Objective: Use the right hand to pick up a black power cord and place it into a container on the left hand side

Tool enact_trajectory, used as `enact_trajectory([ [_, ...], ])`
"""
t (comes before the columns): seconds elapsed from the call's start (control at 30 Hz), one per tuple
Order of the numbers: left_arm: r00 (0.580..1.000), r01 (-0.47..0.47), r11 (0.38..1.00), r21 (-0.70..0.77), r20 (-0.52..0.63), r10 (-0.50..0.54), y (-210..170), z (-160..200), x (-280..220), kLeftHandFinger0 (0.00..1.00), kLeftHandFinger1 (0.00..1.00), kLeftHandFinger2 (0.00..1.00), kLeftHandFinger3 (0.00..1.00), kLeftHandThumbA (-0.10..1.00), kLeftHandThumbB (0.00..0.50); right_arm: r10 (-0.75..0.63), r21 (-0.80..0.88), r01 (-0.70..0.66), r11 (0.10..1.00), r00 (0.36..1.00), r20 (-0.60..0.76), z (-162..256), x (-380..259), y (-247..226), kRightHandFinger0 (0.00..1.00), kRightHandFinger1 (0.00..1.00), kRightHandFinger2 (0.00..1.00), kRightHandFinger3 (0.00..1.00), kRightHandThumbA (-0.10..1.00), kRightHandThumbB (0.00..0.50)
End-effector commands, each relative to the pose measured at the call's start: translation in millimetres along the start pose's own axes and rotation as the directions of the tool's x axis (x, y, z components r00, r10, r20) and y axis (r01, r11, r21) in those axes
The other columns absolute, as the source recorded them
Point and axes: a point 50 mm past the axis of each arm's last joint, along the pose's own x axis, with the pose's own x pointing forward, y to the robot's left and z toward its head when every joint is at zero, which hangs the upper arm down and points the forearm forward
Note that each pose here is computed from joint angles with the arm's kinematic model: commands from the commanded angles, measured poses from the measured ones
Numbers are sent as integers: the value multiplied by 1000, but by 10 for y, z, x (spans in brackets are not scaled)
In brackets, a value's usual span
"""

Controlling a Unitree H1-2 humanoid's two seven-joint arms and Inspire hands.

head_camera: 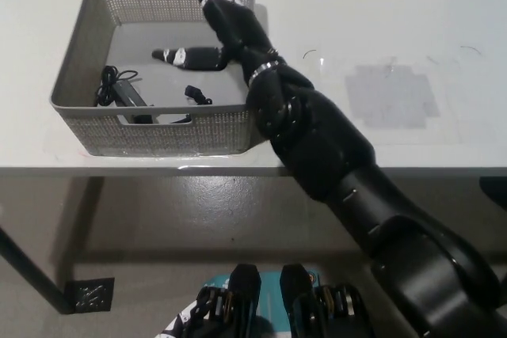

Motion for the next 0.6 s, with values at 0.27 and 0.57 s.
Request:
enact_trajectory([
  [0.27,998,8,999,41,65,-10,68,92,34,1000,1000,1000,1000,1000,405,-321,392,220,894,922,216,519,-494,-1394,1000,1000,1000,1000,1000,440],
  [0.57,997,-25,999,23,68,24,133,85,47,1000,1000,1000,1000,996,396,-348,441,215,871,905,245,-108,-1713,-1228,1000,1000,1000,1000,1000,402],
])
